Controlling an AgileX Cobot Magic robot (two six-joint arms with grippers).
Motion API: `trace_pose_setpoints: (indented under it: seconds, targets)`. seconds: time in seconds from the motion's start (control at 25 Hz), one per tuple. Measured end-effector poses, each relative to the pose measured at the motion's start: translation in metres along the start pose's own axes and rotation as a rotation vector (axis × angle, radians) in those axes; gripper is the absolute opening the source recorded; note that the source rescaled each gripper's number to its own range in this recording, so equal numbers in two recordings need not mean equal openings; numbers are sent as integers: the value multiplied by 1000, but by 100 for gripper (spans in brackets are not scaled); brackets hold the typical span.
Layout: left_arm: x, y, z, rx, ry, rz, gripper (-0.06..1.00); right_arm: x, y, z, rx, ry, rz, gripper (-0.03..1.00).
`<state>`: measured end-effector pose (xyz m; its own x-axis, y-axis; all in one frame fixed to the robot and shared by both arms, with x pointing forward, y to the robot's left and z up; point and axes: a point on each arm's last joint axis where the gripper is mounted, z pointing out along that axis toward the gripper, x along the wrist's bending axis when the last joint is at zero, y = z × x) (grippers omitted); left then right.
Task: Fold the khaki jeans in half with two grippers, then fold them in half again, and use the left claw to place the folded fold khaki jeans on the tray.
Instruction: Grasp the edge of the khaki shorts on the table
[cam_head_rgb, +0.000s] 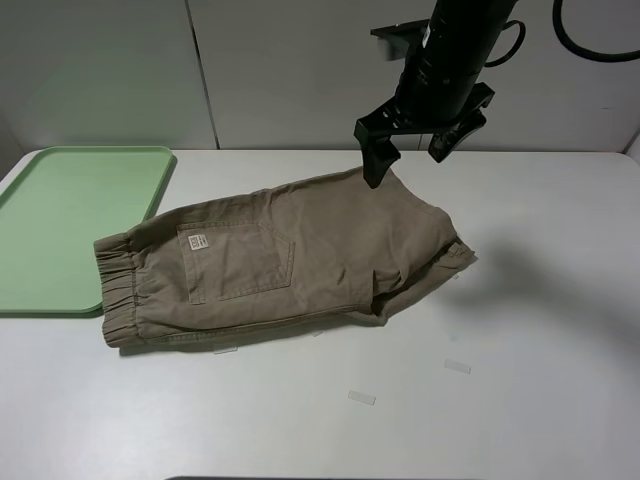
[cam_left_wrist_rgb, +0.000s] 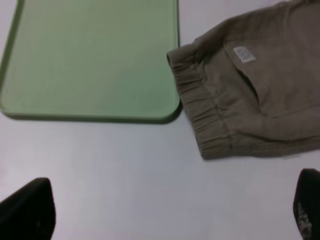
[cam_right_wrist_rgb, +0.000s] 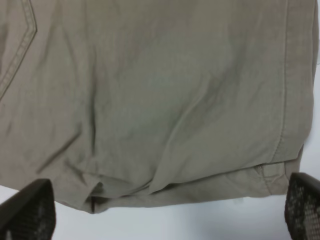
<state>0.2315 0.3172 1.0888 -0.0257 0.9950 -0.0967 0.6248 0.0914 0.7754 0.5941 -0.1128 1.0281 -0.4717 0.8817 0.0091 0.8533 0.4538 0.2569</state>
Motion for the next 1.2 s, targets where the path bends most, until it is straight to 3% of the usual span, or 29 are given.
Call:
trace_pose_setpoints:
  seconds: [0.4, 0.72, 1.2]
  targets:
    - [4, -10, -9, -69, -17, 90, 91, 0, -3, 0, 29, 1, 0, 100]
    - [1, -22, 18, -6, -17, 110, 90, 0, -3, 0, 29, 1, 0, 100]
    - [-12, -34, 38, 42, -147, 232, 89, 0, -2, 0, 23, 0, 0, 100]
